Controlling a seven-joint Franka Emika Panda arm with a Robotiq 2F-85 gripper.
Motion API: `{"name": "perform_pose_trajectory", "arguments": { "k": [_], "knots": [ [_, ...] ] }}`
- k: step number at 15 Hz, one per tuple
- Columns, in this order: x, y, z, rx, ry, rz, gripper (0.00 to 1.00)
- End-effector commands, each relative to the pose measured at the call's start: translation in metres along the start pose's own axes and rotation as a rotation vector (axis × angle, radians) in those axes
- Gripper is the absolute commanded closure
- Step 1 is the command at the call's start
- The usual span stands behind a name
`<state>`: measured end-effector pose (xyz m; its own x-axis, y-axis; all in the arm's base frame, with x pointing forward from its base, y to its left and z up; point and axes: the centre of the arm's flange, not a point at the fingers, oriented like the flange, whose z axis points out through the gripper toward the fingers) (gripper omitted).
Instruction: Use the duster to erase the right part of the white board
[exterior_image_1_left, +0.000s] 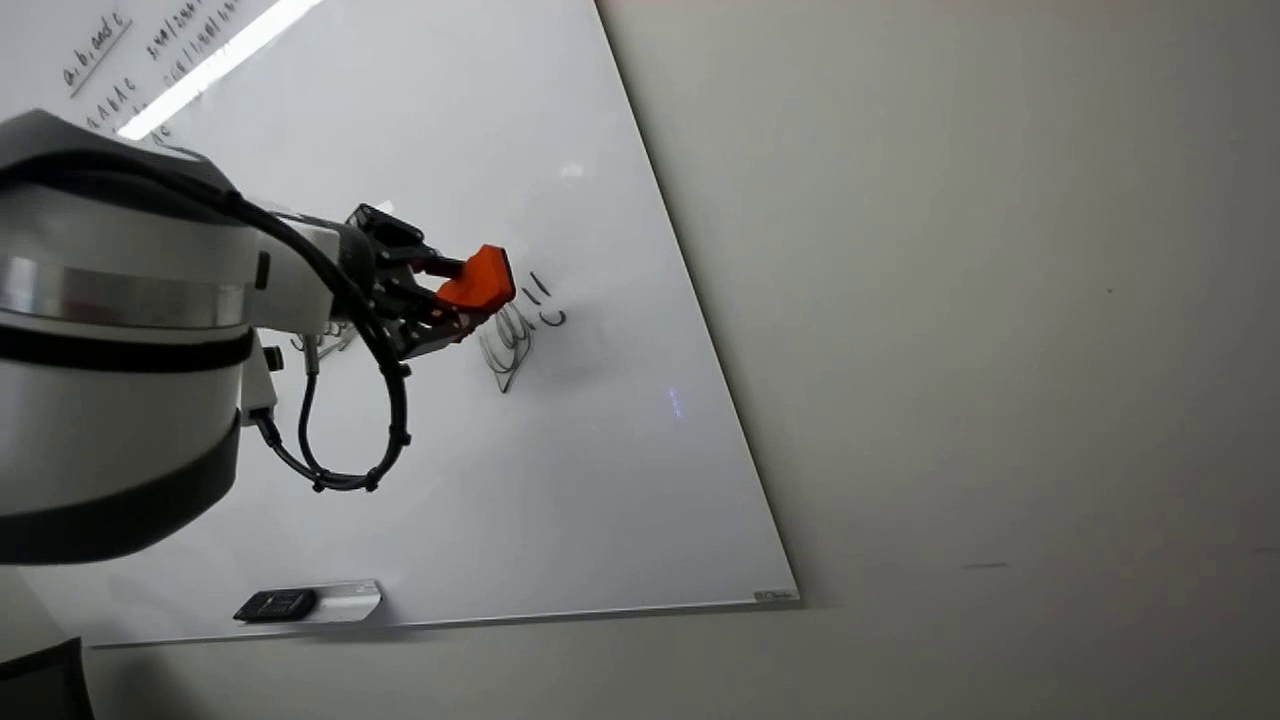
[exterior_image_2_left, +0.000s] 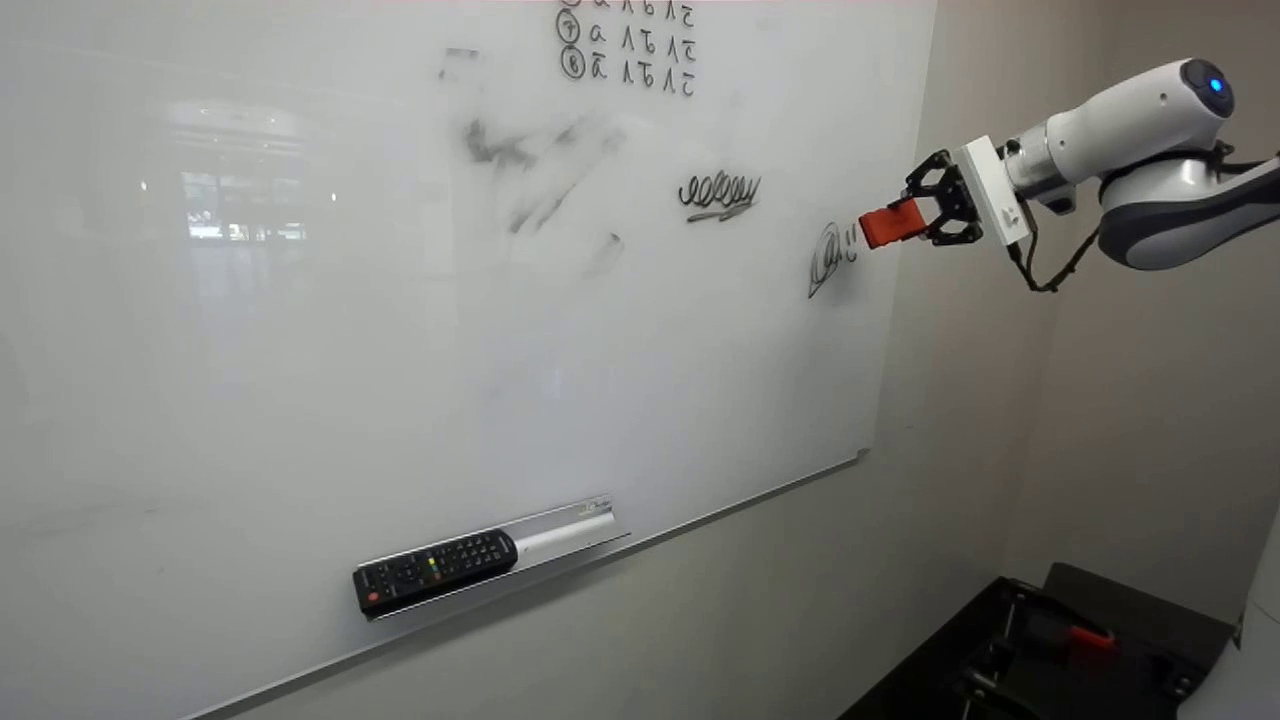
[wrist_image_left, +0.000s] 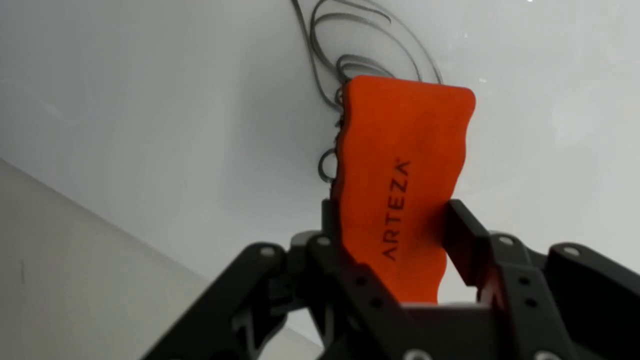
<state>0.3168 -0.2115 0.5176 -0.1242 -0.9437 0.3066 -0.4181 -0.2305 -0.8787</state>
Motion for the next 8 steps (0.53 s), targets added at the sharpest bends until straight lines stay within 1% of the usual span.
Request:
{"name": "perform_pose_trajectory", "arguments": {
  "k": [1, 2, 3, 4, 5, 8],
  "knots": [
    [0.017, 0.026, 0.011, 0.117, -0.043, 0.148, 0.72],
    [0.024, 0.028, 0.01, 0.15, -0.054, 0.203, 0.72],
    [0.029, 0.027, 0.012, 0.167, -0.074, 0.251, 0.72],
    [0.03, 0.03, 0.015, 0.133, -0.104, 0.287, 0.72],
    [0.042, 0.019, -0.012, 0.113, -0.037, 0.224, 0.47],
    [0.03, 0.023, 0.002, 0.108, -0.096, 0.264, 0.47]
  ]
}}
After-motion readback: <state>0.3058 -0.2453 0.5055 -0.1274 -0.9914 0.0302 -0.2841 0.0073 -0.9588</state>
